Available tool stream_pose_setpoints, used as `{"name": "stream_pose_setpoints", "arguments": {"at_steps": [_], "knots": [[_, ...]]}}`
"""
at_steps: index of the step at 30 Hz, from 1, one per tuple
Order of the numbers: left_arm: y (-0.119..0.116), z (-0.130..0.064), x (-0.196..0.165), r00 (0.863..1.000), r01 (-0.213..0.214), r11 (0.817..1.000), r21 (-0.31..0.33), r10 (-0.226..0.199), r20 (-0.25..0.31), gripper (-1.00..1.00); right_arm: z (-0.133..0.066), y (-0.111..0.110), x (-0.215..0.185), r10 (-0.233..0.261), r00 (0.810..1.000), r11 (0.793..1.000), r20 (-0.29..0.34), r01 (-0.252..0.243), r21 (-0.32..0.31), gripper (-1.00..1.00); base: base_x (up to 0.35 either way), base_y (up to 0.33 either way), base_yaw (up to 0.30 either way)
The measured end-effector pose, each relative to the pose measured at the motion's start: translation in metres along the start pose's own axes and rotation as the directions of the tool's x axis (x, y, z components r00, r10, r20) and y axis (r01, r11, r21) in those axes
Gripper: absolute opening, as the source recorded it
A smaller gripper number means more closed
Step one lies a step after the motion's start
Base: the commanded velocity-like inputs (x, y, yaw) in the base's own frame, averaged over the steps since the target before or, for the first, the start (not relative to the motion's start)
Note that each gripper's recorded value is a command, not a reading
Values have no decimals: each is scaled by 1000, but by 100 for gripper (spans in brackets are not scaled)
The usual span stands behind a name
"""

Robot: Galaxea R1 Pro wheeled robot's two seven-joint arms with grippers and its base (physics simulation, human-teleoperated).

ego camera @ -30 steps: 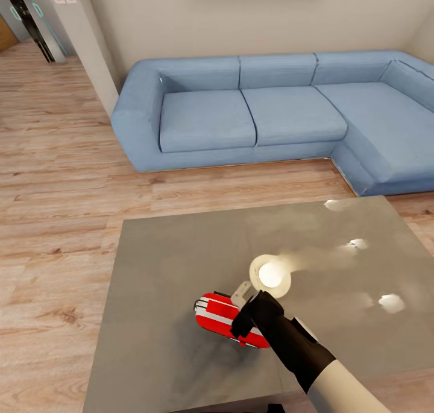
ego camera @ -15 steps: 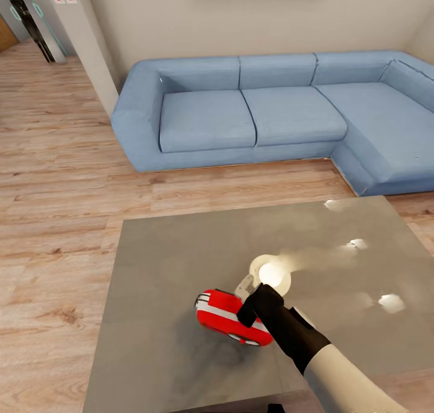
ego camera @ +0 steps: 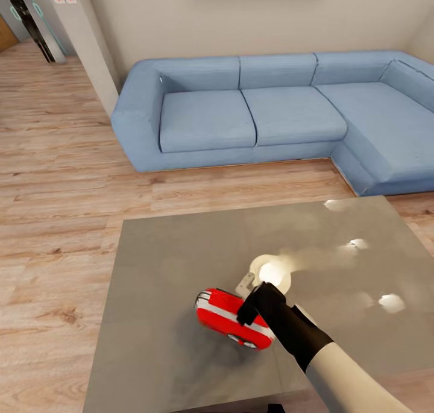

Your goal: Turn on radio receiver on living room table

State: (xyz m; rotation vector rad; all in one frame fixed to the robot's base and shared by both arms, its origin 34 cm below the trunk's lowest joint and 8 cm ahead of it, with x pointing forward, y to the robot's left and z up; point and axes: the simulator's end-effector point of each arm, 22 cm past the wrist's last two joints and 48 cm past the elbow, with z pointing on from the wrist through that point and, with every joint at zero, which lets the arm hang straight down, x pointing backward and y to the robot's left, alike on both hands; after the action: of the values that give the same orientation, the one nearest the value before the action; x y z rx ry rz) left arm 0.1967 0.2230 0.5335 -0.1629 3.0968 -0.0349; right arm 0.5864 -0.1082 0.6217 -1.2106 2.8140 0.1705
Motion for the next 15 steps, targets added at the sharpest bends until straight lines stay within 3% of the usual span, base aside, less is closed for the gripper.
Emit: {"name": "stream_pose_setpoints", "arguments": {"at_steps": [3, 4, 5, 6, 7, 8, 9, 12, 15], "knots": [[0, 0, 0, 1000, 0, 1000, 0, 0, 0, 100, -18, -17, -18, -15, 998, 999, 59, 12, 41, -100, 0, 0, 0], [0, 0, 0, 1000, -2, 1000, 0, 2, 0, 100, -48, -28, -4, 52, 998, 998, 35, -51, -25, -100, 0, 0, 0], [0, 0, 0, 1000, -2, 1000, 0, 2, 0, 100, -63, -44, -12, 35, 997, 999, 64, -37, 36, -100, 0, 0, 0], [0, 0, 0, 1000, -2, 1000, 1, 2, 0, 100, -87, -60, -35, -17, 991, 993, 133, 1, 119, -100, 0, 0, 0], [0, 0, 0, 1000, -2, 1000, 1, 2, 0, 100, -117, -62, -64, -49, 972, 988, 229, 14, 152, -100, 0, 0, 0], [0, 0, 0, 1000, -2, 1000, 1, 2, 0, 100, -130, -52, -76, -40, 961, 993, 275, 8, 115, -100, 0, 0, 0], [0, 0, 0, 1000, -2, 1000, 1, 2, 0, 100, -123, -42, -72, -13, 964, 998, 267, -4, 60, -100, 0, 0, 0], [0, 0, 0, 1000, -3, 1000, 1, 3, 1, 100, -127, -63, -67, -55, 967, 989, 250, 17, 150, -100, 0, 0, 0], [0, 0, 0, 1000, -3, 1000, 1, 3, 0, 100, -129, -53, -68, -33, 964, 995, 265, 7, 99, -100, 0, 0, 0]]}}
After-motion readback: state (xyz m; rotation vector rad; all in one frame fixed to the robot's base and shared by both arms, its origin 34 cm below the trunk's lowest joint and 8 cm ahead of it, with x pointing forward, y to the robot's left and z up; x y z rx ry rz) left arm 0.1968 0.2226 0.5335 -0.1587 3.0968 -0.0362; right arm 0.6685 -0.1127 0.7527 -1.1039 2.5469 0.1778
